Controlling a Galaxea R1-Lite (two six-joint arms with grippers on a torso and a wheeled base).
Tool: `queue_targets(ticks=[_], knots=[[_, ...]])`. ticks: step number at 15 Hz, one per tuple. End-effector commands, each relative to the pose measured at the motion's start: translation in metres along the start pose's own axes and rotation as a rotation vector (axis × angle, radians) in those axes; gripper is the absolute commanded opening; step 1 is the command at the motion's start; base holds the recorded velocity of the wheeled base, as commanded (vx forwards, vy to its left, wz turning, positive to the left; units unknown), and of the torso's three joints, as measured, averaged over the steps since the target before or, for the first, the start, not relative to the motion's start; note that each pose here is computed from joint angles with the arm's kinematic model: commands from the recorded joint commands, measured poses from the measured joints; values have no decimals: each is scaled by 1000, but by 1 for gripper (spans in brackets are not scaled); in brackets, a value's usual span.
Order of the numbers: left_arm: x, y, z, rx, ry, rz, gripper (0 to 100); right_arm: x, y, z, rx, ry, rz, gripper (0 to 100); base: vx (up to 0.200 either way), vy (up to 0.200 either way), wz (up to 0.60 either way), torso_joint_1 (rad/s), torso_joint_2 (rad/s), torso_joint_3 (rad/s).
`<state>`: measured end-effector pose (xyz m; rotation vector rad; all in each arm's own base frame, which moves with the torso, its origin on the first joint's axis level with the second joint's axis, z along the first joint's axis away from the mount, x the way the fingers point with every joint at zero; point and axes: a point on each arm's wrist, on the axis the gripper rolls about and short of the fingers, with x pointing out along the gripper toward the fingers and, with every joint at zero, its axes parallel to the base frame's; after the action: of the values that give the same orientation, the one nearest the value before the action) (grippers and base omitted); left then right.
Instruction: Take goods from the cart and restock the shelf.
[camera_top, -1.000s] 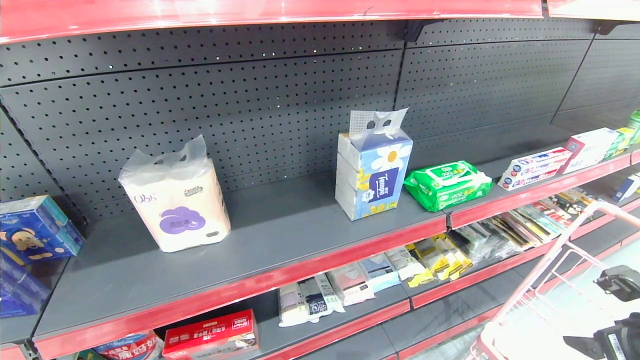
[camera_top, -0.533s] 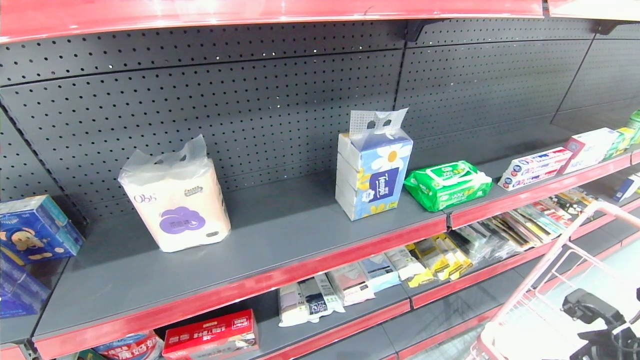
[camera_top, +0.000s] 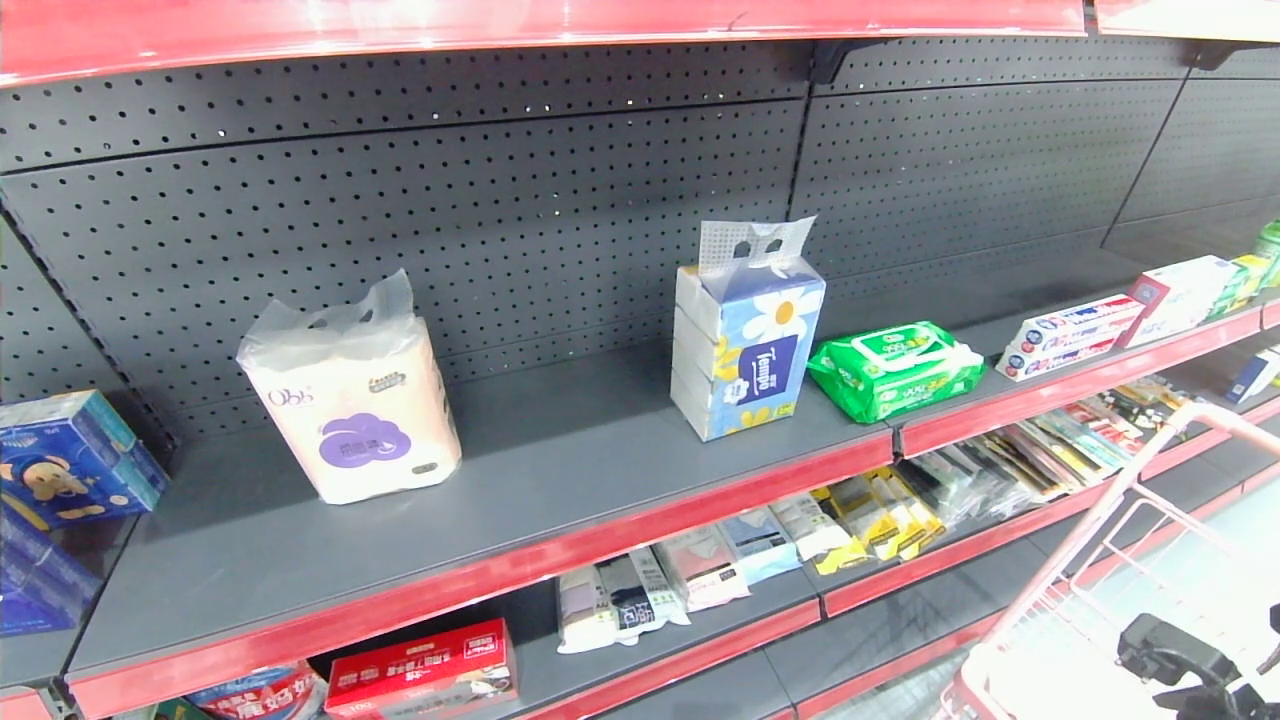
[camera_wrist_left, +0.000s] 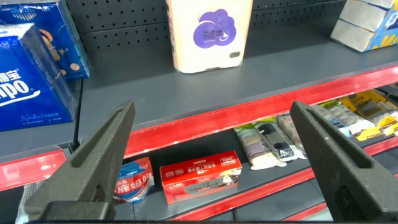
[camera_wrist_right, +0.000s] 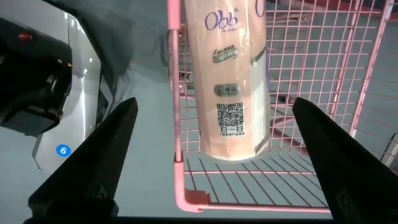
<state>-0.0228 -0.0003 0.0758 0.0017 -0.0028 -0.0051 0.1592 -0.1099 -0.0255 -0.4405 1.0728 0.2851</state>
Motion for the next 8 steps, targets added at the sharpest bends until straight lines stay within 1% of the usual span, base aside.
queue_targets(ticks=[1,3,8], knots=[[0,0,0,0,1,1,100,1,-1,-3,7,7,1,100,0,0,0,0,0,0],[0,0,0,0,1,1,100,1,-5,-3,-16,3,-14,100,0,0,0,0,0,0],[0,0,0,0,1,1,100,3,-7,2,-53,-5,-20,100,0,0,0,0,0,0]])
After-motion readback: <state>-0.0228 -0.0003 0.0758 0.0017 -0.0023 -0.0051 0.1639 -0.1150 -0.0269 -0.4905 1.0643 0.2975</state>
